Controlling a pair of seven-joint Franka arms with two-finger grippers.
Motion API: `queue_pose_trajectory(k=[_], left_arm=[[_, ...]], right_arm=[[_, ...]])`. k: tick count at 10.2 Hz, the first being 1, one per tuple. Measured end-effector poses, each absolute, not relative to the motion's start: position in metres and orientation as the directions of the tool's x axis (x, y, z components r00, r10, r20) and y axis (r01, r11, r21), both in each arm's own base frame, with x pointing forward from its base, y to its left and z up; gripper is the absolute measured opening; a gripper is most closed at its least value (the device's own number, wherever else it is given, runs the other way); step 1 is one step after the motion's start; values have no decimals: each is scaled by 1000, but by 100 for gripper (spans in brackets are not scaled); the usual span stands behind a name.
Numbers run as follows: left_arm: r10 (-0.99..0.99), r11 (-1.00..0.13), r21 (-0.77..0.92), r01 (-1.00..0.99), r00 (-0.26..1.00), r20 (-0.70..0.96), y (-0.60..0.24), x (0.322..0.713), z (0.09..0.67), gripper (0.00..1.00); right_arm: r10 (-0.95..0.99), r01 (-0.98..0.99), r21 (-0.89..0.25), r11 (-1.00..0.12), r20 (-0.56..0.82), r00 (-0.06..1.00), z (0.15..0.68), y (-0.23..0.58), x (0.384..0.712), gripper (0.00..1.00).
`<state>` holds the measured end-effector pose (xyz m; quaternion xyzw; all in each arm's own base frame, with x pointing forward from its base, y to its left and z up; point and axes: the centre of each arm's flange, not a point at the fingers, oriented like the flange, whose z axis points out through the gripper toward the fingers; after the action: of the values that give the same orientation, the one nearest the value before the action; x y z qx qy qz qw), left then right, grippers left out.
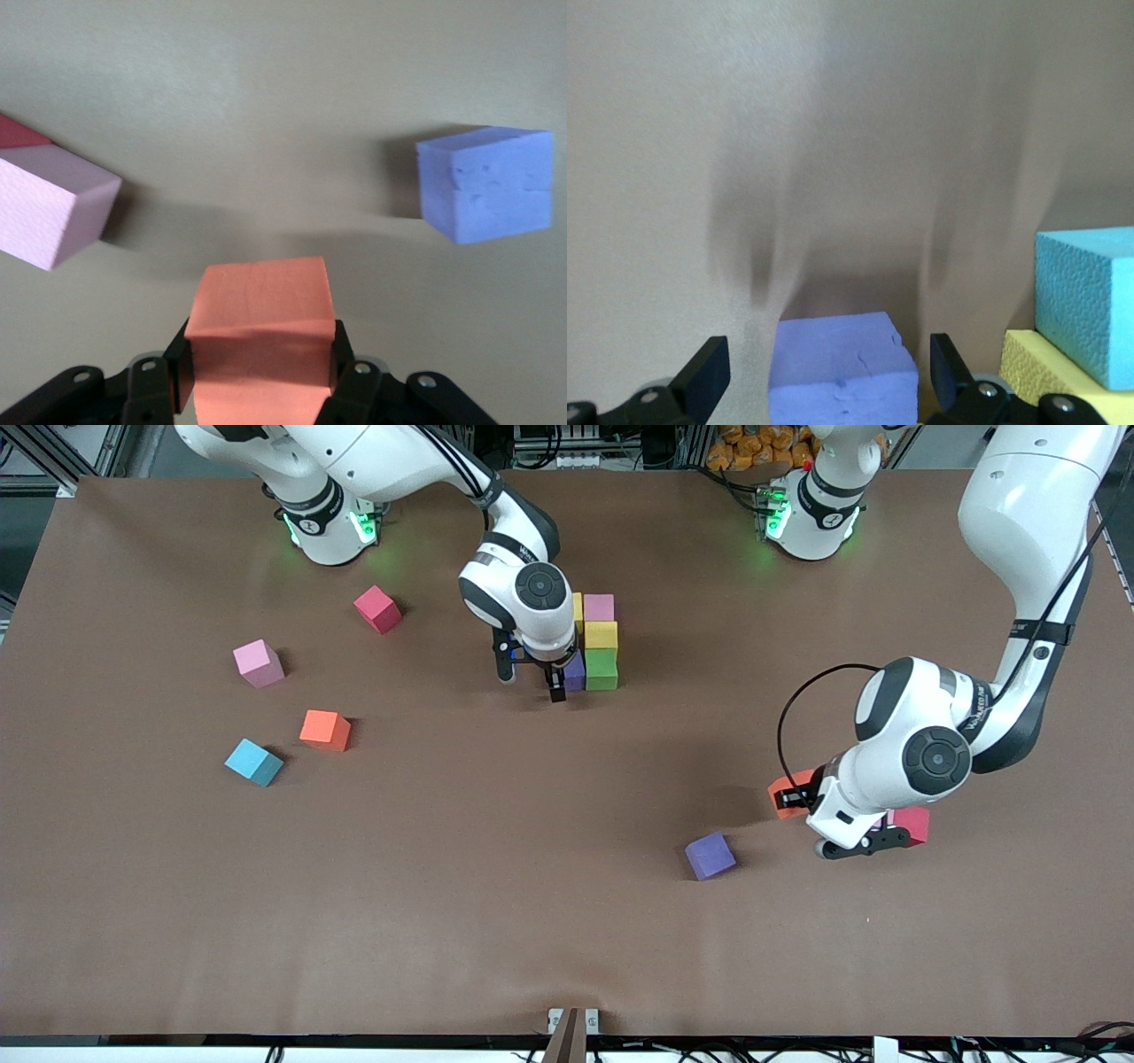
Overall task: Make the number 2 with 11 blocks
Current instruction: 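Carry orange to the row while the right gripper reaches another orange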
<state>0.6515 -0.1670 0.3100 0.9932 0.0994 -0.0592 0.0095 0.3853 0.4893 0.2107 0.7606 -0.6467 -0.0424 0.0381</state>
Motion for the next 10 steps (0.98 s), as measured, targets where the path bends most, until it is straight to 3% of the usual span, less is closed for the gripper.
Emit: queue_pose_trajectory(k=[5, 10], left_arm=[[272, -961, 21, 277, 955, -120, -198, 643, 320, 60], [357, -930, 47, 365, 926, -123, -236, 632, 338, 60]], right_arm=[[-968, -965, 87, -249, -27, 248, 236, 464, 426, 100], [-874, -867, 118, -485, -32, 485, 253, 421, 477, 100]])
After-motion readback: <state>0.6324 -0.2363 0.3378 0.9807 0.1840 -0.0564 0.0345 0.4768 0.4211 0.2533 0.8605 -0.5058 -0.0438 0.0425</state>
